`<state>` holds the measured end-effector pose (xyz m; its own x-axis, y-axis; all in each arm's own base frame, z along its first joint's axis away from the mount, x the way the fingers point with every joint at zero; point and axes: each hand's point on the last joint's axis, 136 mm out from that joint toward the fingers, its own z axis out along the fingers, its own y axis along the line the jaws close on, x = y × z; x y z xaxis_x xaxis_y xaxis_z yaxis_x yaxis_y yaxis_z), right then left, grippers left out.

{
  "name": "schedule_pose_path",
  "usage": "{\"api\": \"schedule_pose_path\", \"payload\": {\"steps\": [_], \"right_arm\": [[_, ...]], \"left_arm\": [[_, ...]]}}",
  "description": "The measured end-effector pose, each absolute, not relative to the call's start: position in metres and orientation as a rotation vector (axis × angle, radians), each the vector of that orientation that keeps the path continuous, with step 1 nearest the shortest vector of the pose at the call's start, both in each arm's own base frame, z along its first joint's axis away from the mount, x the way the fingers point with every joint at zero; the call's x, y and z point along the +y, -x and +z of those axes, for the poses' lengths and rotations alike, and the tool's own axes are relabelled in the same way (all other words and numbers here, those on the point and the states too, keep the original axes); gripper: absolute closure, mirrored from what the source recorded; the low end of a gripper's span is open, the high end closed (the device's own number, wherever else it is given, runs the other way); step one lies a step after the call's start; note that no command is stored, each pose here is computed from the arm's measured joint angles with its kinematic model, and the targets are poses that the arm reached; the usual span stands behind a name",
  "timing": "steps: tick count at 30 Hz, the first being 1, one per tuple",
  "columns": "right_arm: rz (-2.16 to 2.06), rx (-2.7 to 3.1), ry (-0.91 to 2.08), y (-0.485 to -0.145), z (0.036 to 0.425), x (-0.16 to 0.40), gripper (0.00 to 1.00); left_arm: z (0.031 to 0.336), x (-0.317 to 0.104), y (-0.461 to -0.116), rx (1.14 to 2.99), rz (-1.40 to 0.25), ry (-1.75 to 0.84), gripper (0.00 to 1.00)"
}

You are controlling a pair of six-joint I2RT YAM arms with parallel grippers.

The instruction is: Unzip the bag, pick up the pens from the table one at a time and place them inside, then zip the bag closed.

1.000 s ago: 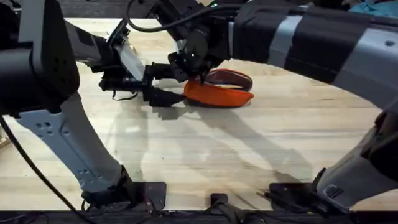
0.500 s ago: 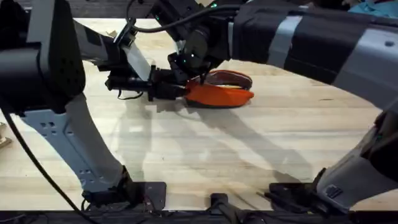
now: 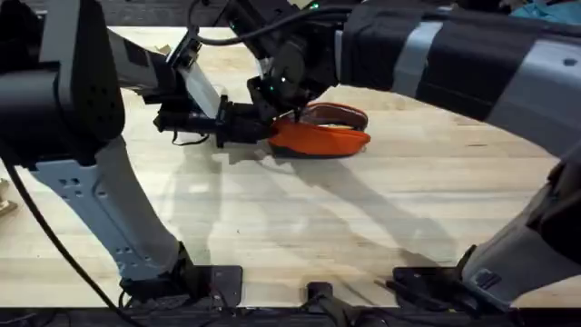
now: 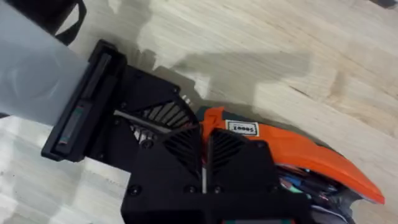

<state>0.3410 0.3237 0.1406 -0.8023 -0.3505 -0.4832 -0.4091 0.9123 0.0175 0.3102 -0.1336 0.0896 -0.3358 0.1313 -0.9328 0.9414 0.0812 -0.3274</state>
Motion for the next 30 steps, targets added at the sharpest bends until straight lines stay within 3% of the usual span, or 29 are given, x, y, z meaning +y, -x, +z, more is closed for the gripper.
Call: {"api": "schedule_pose_path", "payload": {"steps": [30], "right_arm": [[0.215, 2.768, 0.290, -0.366, 0.142, 0.242, 0.968]], "left_arm": [[0.097, -0.139, -0.313, 1.558, -1.355, -1.062, 0.957]]}}
